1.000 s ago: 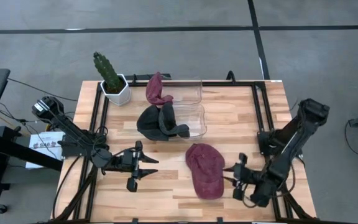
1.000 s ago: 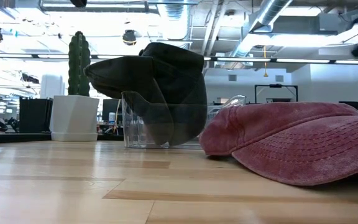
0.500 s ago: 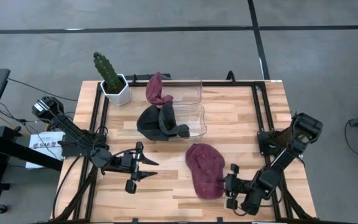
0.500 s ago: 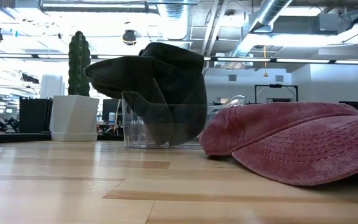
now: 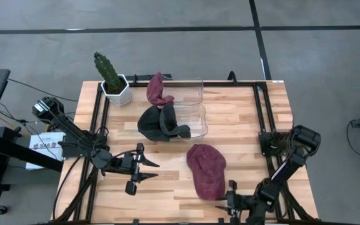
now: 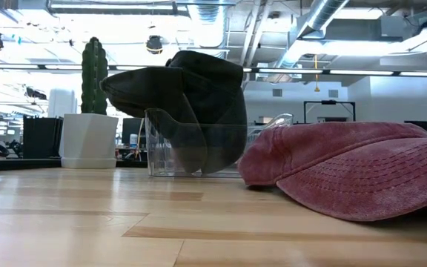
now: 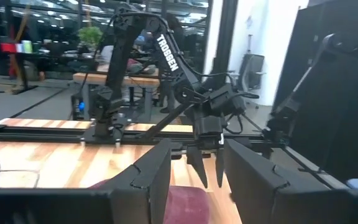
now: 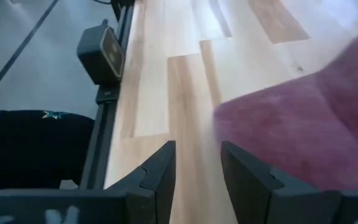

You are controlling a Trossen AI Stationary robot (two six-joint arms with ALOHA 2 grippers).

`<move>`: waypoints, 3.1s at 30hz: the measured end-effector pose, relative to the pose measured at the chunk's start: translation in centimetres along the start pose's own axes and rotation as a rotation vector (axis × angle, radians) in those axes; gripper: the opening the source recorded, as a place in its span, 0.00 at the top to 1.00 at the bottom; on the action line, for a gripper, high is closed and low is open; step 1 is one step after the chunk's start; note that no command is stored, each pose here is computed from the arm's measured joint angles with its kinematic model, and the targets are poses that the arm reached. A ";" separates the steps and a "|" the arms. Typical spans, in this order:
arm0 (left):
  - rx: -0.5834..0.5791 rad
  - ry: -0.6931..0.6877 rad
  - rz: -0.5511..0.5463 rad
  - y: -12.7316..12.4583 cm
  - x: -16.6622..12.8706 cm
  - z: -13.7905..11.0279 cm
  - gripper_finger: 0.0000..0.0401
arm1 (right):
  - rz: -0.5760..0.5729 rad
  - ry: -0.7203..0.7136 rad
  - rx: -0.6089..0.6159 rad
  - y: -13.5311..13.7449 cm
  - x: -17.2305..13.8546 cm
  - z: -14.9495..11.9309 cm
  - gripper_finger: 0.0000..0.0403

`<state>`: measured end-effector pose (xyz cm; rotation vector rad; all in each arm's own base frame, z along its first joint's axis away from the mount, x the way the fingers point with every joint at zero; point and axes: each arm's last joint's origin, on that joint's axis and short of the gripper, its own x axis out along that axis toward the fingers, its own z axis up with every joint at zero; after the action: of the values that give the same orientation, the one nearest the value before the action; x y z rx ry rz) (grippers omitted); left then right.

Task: Pick & Place hat
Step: Put the red cap into the top transparent bin

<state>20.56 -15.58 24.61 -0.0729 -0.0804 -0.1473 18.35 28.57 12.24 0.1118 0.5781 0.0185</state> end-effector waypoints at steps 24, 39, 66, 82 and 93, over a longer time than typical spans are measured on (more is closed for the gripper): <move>0.010 0.003 -0.059 -0.1 0.0 0.0 0.64 | -0.150 0.188 -0.319 1.8 0.2 1.9 0.71; 0.011 0.004 -0.058 -0.1 0.0 0.0 0.64 | -0.171 0.348 -0.351 0.0 1.1 2.1 0.71; 0.012 0.006 -0.058 -0.1 0.0 -0.1 0.64 | -0.229 0.313 -0.371 -0.6 1.8 2.9 0.71; -0.018 0.051 -0.057 -0.2 0.2 -0.9 0.64 | -0.495 0.158 -0.490 -1.4 0.8 5.1 0.71; -0.047 0.059 -0.055 -0.5 0.7 -1.8 0.64 | -0.695 0.140 -0.209 -6.3 4.3 8.1 0.71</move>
<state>21.28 -16.29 22.95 -0.1131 -0.0196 -0.2065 26.29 21.71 15.92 -0.2997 0.7268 -0.5908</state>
